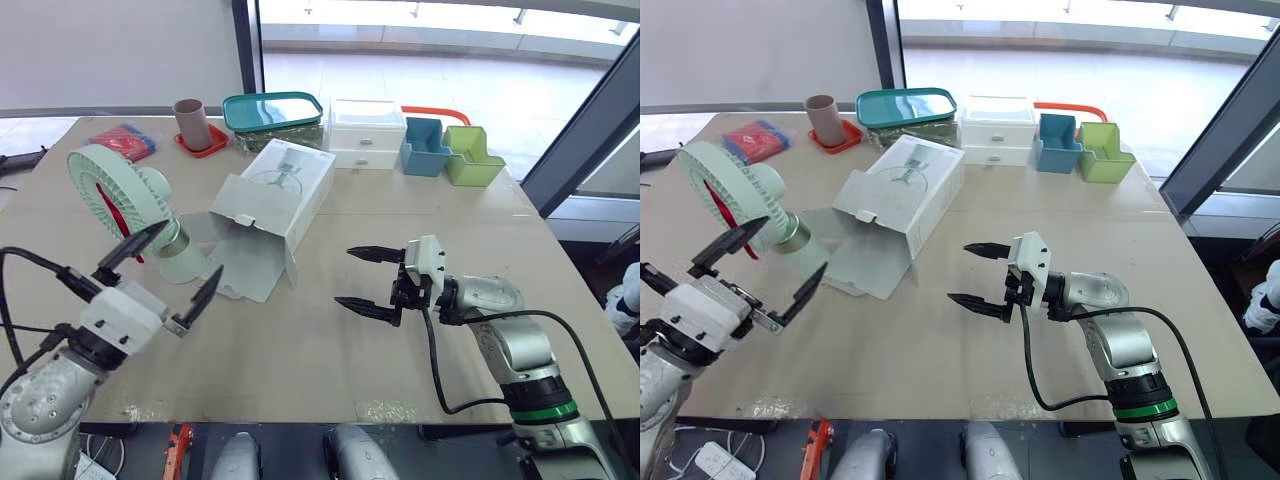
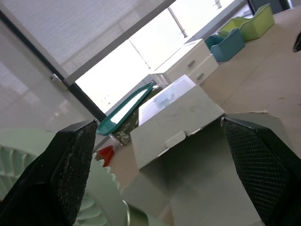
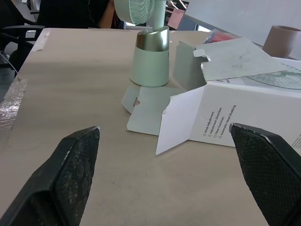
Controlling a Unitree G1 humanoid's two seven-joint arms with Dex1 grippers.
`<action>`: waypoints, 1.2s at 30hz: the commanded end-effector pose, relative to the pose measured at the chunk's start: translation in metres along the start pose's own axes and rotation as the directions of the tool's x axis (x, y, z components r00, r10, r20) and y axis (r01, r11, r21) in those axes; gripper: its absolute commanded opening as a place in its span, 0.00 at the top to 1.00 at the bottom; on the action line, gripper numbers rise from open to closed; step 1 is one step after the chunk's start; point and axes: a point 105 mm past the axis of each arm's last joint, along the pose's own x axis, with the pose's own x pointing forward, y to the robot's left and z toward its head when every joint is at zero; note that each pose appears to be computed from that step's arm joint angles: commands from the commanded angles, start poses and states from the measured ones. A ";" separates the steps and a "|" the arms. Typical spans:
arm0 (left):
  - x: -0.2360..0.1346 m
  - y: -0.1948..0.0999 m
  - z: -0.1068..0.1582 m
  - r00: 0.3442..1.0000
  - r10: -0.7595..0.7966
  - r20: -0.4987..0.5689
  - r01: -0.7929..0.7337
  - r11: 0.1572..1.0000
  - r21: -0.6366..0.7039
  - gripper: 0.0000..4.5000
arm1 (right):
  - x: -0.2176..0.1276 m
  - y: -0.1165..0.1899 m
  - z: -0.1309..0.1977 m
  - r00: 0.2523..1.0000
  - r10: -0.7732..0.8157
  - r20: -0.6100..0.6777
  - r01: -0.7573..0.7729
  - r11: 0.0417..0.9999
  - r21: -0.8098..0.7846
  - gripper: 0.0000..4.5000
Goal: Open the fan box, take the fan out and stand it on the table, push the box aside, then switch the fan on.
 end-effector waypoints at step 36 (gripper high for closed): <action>0.004 -0.059 -0.074 0.932 -0.346 -0.112 0.219 0.779 -0.588 0.00 | 0.102 -0.004 -0.003 0.915 -0.398 -0.066 0.403 0.908 0.112 0.00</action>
